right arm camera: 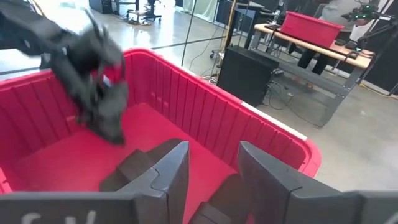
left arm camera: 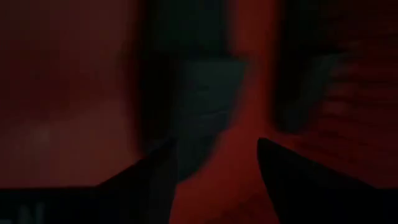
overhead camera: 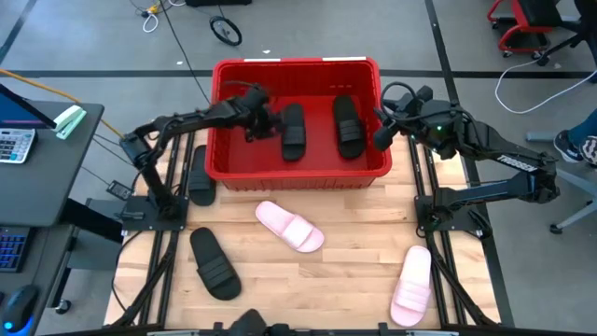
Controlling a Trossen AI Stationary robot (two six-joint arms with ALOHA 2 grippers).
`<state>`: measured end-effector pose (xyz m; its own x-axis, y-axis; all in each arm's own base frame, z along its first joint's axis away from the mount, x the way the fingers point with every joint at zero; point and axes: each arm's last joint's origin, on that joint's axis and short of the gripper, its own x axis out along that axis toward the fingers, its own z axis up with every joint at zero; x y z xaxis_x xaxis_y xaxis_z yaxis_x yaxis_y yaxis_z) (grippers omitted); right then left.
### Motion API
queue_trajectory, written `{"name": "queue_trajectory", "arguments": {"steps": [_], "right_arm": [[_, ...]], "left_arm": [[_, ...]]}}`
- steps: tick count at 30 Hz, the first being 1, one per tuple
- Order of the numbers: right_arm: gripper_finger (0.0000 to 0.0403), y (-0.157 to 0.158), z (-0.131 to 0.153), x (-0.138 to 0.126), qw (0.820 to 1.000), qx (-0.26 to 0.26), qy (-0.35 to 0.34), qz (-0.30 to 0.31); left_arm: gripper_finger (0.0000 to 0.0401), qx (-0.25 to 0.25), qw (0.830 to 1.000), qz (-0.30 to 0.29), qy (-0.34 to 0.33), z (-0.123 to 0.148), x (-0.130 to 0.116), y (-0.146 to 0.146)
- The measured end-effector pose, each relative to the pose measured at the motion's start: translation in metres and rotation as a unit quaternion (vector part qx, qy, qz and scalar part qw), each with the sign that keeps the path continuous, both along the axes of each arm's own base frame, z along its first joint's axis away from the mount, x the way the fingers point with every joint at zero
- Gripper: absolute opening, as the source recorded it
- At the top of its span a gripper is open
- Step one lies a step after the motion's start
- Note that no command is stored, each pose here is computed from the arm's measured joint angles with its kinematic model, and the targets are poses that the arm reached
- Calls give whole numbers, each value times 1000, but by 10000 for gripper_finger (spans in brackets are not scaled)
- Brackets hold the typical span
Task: Pick and place slides into bin
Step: Put the black slide into the red bin
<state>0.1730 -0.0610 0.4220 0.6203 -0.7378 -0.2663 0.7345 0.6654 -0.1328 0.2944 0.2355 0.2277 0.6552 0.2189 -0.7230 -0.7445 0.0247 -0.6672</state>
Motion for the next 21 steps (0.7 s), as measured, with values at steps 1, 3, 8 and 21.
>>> {"name": "queue_trajectory", "arguments": {"steps": [1,3,8,21], "right_arm": [[144,0,0,0,1000,0,1,0],[144,0,-1,0,1000,1,4,0],[144,2,-2,0,1000,18,-7,-1],[144,21,-4,5,996,70,-48,33]], "left_arm": [[216,8,1000,-9,-26,11,-4,2],[212,42,995,-38,-86,34,-9,4],[202,90,961,-126,-227,101,-32,-14],[175,12,845,-401,-354,194,-76,-170]]}}
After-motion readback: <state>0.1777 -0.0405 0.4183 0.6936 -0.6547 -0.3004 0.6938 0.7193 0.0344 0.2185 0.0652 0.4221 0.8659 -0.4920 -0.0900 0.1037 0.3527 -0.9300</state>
